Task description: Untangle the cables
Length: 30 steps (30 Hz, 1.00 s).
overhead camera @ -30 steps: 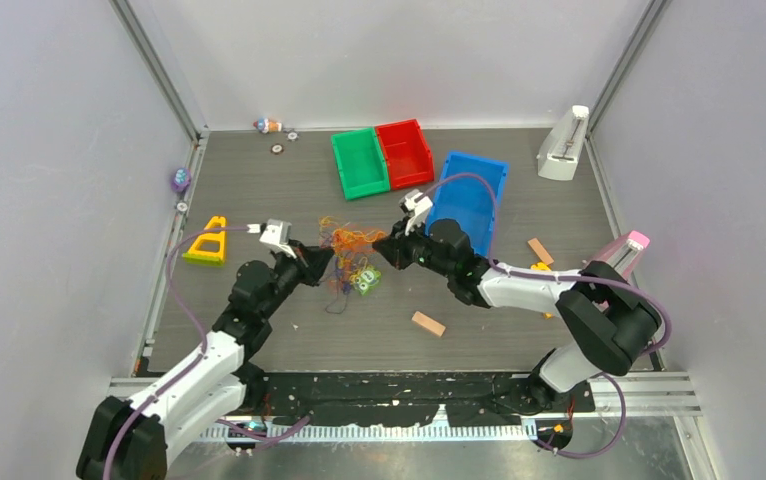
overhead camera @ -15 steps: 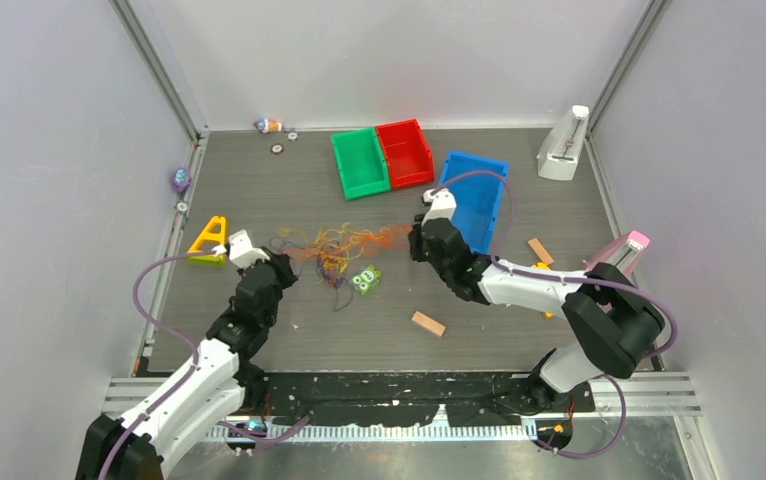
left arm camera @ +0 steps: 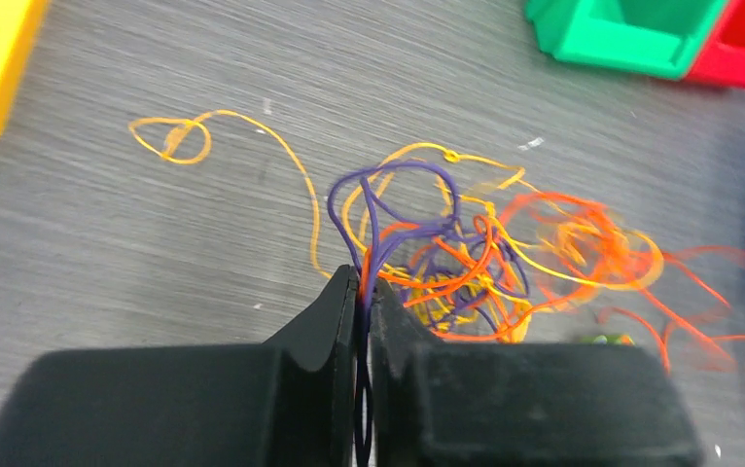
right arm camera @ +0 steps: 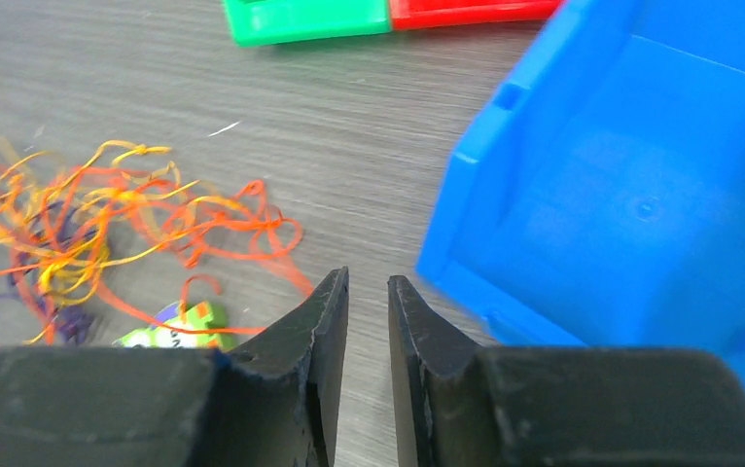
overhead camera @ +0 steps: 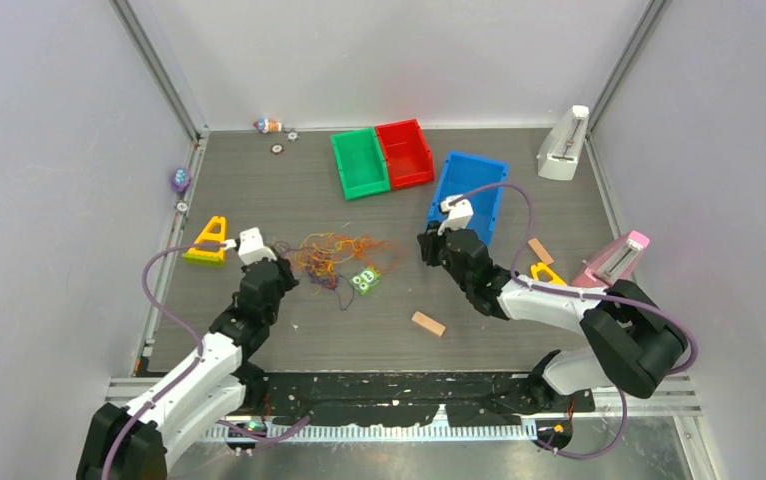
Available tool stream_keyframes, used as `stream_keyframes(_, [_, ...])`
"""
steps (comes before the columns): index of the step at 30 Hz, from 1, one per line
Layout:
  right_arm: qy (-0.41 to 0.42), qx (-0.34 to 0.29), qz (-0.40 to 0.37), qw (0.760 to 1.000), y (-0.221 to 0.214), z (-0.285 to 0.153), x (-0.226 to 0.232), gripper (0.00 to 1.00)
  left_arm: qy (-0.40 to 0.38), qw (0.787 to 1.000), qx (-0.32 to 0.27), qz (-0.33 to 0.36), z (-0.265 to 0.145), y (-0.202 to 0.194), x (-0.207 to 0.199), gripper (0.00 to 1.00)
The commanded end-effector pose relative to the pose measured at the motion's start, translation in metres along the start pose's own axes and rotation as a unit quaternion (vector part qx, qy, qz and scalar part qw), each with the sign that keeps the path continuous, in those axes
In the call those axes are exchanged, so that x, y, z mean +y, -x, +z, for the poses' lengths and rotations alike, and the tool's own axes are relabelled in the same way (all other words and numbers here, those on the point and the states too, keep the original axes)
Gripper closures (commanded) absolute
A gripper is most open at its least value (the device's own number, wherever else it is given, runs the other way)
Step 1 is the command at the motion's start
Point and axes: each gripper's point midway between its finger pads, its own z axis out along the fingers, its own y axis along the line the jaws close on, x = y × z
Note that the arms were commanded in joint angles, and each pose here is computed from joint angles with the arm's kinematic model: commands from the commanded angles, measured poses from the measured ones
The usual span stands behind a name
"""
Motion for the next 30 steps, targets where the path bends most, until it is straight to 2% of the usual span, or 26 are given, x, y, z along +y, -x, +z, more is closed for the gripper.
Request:
stream_keyframes(1, [0.129,-0.058,-0.006,0.99,0.033,-0.007,0.048,0.65,-0.107,0.993,0.002,0.043,-0.002,0.019,-0.046,0.76])
stream_keyframes(2, [0.147,-0.056,-0.009,0.988,0.033,-0.008,0.054,0.62,-0.132,0.99,0.01,0.056,-0.005,0.017,-0.054,0.56])
stream_keyframes(4, [0.173,-0.052,-0.014,0.983,0.032,-0.009,0.064,0.46,-0.17,0.983,0.009,0.067,-0.011,0.017,-0.069,0.37])
stream_keyframes(5, [0.181,-0.054,-0.014,0.982,0.032,-0.009,0.066,0.42,-0.177,0.981,0.0,0.074,-0.013,0.018,-0.072,0.27])
stream_keyframes(6, [0.187,-0.05,-0.015,0.981,0.03,-0.009,0.069,0.34,-0.181,0.98,-0.007,0.081,-0.015,0.019,-0.074,0.2])
stream_keyframes(8, [0.189,-0.041,-0.015,0.981,0.027,-0.005,0.071,0.24,-0.184,0.979,-0.011,0.089,-0.017,0.019,-0.077,0.17])
stream_keyframes(10, [0.183,-0.021,-0.018,0.983,0.021,0.002,0.072,0.21,-0.179,0.979,-0.007,0.094,-0.015,0.018,-0.077,0.16])
stream_keyframes(12, [0.166,0.007,-0.02,0.986,0.013,0.013,0.071,0.2,-0.178,0.978,0.01,0.105,-0.008,0.012,-0.08,0.15])
stream_keyframes(15, [0.144,0.059,-0.031,0.987,-0.006,0.03,0.069,0.2,-0.156,0.977,0.068,0.13,0.005,-0.005,-0.081,0.15])
stream_keyframes(17, [0.145,0.081,-0.032,0.986,-0.015,0.037,0.073,0.22,-0.141,0.974,0.101,0.143,0.014,-0.015,-0.083,0.15])
stream_keyframes(21, [0.156,0.119,-0.032,0.98,-0.03,0.049,0.082,0.31,-0.115,0.968,0.155,0.163,0.03,-0.028,-0.086,0.15])
stream_keyframes(23, [0.161,0.139,-0.032,0.977,-0.039,0.054,0.086,0.4,-0.099,0.962,0.184,0.173,0.034,-0.039,-0.082,0.17])
stream_keyframes(26, [0.162,0.17,-0.035,0.971,-0.052,0.061,0.089,0.44,-0.083,0.956,0.218,0.179,0.041,-0.051,-0.08,0.22])
stream_keyframes(28, [0.161,0.187,-0.034,0.968,-0.06,0.065,0.091,0.53,-0.079,0.952,0.239,0.173,0.044,-0.058,-0.079,0.31])
stream_keyframes(30, [0.155,0.198,-0.036,0.967,-0.064,0.068,0.091,0.82,-0.071,0.95,0.257,0.164,0.048,-0.066,-0.074,0.47])
